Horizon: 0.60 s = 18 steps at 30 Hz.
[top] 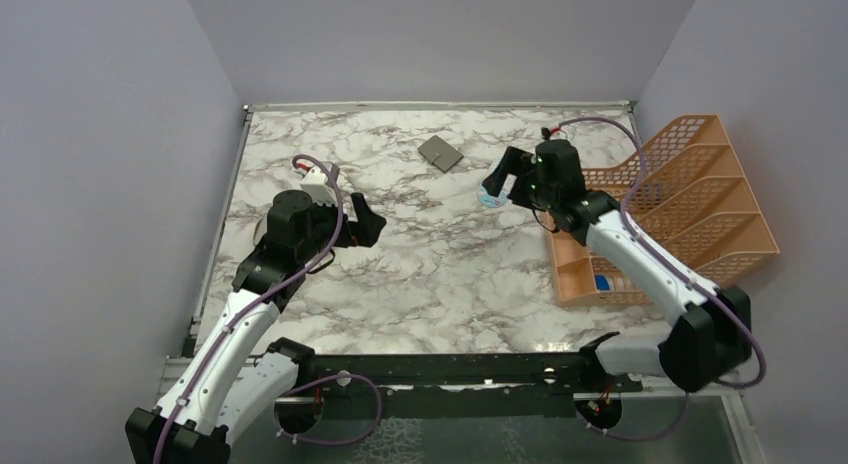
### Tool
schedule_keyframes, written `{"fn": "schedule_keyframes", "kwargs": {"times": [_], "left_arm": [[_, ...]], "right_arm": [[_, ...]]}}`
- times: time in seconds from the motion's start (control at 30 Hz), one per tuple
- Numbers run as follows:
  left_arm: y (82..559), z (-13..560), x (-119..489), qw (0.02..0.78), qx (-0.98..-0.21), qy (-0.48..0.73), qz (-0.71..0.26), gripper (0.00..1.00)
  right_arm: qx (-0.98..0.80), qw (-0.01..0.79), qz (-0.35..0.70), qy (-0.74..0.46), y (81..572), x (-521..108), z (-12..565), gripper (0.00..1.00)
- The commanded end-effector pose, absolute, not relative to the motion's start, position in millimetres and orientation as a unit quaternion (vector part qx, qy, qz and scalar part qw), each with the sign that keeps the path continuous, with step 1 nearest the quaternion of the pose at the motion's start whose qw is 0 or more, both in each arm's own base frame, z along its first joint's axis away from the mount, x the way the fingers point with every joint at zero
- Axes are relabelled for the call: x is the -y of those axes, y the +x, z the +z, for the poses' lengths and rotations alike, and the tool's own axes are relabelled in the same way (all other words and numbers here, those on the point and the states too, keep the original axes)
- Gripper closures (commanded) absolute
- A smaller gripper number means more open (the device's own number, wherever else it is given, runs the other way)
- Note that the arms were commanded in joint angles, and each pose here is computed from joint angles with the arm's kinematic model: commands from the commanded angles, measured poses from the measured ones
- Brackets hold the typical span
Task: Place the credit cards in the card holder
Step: Move the card holder to the center of the board.
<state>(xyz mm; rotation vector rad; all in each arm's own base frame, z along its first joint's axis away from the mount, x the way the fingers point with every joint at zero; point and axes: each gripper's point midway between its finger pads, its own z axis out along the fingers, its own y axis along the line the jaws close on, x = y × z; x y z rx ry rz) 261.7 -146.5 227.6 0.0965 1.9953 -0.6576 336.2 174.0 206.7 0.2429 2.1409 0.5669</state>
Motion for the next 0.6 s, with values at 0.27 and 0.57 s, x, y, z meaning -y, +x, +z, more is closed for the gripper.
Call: {"fn": "schedule_keyframes", "kwargs": {"times": [0.27,0.57], "left_arm": [[260.8,232.1,134.7,0.521,-0.815,0.032,-0.252,0.01],[260.5,236.4,131.3,0.532,-0.811,0.036,-0.241,0.01]], "right_arm": [[-0.867,0.451,0.21,0.005,468.8,-239.5,170.0,0.48],[-0.868,0.467,0.151,-0.076,537.9,-258.7,114.7,0.5]]}}
